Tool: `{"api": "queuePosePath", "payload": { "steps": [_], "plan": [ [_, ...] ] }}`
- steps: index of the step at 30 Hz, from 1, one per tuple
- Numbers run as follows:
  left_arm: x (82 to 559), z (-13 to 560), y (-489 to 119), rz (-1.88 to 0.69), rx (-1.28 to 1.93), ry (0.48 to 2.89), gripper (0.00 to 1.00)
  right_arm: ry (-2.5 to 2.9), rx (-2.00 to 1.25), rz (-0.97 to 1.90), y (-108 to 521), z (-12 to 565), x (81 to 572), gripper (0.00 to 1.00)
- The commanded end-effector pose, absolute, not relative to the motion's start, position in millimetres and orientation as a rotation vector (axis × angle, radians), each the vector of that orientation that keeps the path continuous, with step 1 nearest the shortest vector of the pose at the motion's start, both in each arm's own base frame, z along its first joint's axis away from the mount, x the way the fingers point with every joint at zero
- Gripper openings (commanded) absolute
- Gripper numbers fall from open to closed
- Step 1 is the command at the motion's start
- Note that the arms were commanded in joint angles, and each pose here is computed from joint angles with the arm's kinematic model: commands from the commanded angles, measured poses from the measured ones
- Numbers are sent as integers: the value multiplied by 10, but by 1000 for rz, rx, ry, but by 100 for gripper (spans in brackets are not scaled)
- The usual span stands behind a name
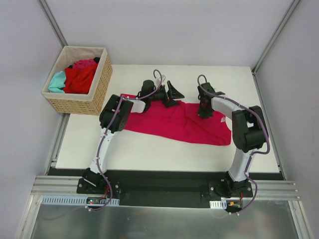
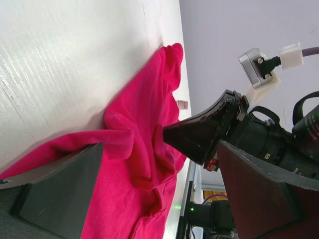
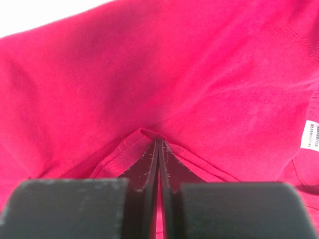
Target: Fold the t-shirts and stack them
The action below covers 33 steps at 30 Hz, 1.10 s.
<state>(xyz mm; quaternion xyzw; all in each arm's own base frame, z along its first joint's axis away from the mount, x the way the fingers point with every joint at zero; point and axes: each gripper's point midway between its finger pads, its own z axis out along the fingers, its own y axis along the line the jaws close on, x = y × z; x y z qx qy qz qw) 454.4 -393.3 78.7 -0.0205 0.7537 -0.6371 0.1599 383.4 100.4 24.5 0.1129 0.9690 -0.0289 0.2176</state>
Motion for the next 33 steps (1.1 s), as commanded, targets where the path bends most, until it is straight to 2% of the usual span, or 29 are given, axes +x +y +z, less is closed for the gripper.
{"api": "queuePosePath", "payload": {
  "steps": [1, 2, 4, 5, 8, 19, 21, 22, 26, 28, 33],
  "plan": [
    [4486, 907, -3921, -1824, 1, 2120, 99, 2633, 299, -95, 985, 515, 3843, 17],
    [4482, 912, -3920, -1824, 5, 2118, 99, 2632, 294, -116, 966, 537, 3847, 43],
    [4480, 934, -3920, -1824, 12, 2114, 99, 2622, 298, -131, 945, 591, 3882, 55],
    [4478, 932, -3920, -1823, 15, 2116, 99, 2609, 298, -125, 955, 642, 3924, 67],
    [4484, 943, -3923, -1820, 19, 2116, 99, 2585, 303, -130, 961, 735, 3996, 75],
    [4454, 994, -3905, -1801, 32, 2130, 99, 2564, 295, -52, 1080, 865, 4131, 71],
    [4457, 1003, -3903, -1794, 35, 2134, 99, 2571, 295, -38, 1109, 847, 4148, 67],
    [4456, 1017, -3893, -1790, 37, 2133, 99, 2579, 298, -19, 1140, 825, 4152, 60],
    [4452, 1011, -3853, -1778, 16, 2142, 99, 2614, 300, 0, 1193, 675, 4155, 46],
    [4454, 1020, -3832, -1771, 17, 2140, 99, 2624, 299, 7, 1214, 635, 4153, 42],
    [4422, 1022, -3788, -1770, -7, 2155, 99, 2644, 306, 22, 1246, 531, 4143, 43]
  ]
}}
